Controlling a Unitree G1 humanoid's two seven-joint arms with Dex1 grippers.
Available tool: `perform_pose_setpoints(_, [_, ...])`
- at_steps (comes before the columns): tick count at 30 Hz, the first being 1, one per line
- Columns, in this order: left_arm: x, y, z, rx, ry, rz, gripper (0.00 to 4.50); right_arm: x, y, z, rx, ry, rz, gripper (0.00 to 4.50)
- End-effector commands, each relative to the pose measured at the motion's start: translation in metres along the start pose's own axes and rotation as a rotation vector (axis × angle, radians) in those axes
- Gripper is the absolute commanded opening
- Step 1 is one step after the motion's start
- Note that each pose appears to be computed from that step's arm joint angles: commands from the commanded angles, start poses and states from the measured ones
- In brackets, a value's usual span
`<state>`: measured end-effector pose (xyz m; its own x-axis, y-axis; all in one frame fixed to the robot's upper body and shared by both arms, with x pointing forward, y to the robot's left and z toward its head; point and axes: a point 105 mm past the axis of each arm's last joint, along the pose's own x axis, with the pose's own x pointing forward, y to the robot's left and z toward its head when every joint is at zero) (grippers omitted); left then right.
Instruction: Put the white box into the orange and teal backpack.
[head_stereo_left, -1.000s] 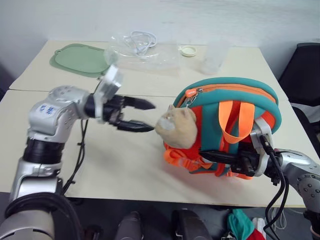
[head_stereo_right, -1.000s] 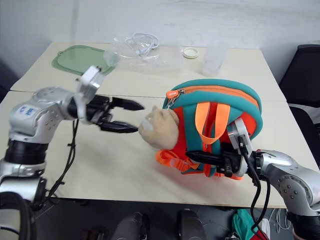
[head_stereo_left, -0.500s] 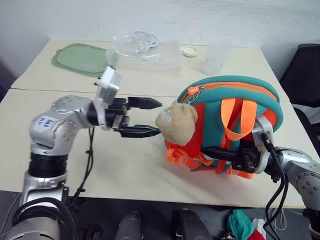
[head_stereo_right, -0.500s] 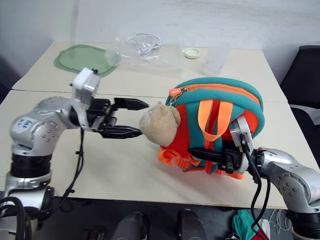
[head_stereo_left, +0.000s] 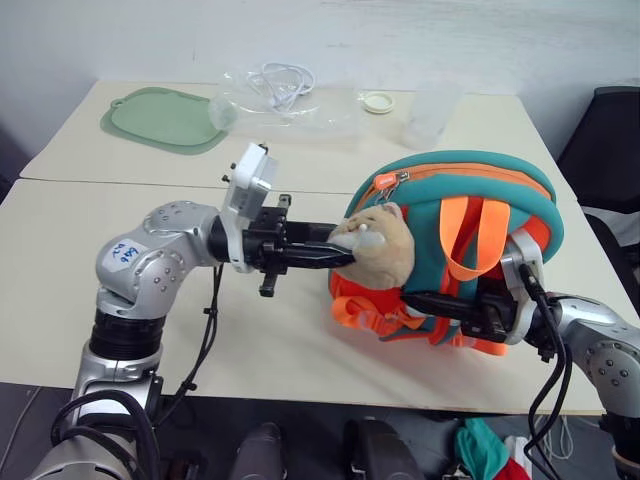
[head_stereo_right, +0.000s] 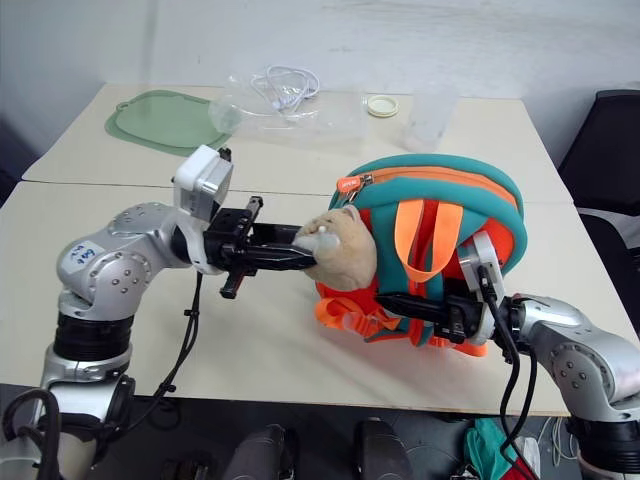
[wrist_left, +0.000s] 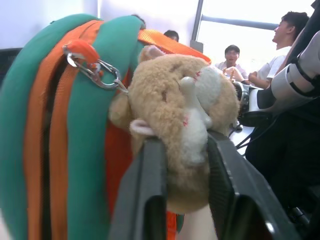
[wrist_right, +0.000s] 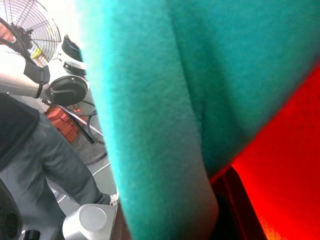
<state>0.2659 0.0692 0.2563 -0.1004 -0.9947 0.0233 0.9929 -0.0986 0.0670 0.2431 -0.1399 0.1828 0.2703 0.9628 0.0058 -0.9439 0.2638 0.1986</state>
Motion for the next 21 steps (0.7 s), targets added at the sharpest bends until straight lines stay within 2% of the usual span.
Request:
perform_pose_setpoints(1, [-0.040,0.022,-0.002,0.002,0.037,0.170,0.30,-0.001,0.000,0.005,-0.037,-0.027,-0.027,0.04])
perform_pose_setpoints(5, [-0.078,0.047,-0.019,-0.045,0.097,0.351,0.30,-0.003,-0.001,0.006,-0.044,-0.040,-0.048,0.04])
perform_pose_setpoints(9, [-0.083,0.059,-0.052,-0.108,0.143,0.421,0.30,-0.004,-0.002,0.007,-0.047,-0.049,-0.066,0.04])
perform_pose_setpoints(11, [-0.077,0.054,-0.059,-0.132,0.145,0.377,0.30,-0.005,-0.002,0.007,-0.047,-0.055,-0.072,0.04])
perform_pose_setpoints(16, [-0.077,0.022,-0.106,-0.360,0.336,0.246,0.30,-0.008,-0.002,0.006,-0.044,-0.067,-0.095,0.04])
perform_pose_setpoints(19, [-0.078,0.021,-0.123,-0.351,0.370,0.262,0.30,-0.009,0.000,0.006,-0.040,-0.082,-0.107,0.04])
perform_pose_setpoints(21, [-0.076,0.020,-0.124,-0.304,0.367,0.256,0.30,-0.009,-0.001,0.007,-0.053,-0.090,-0.128,0.04])
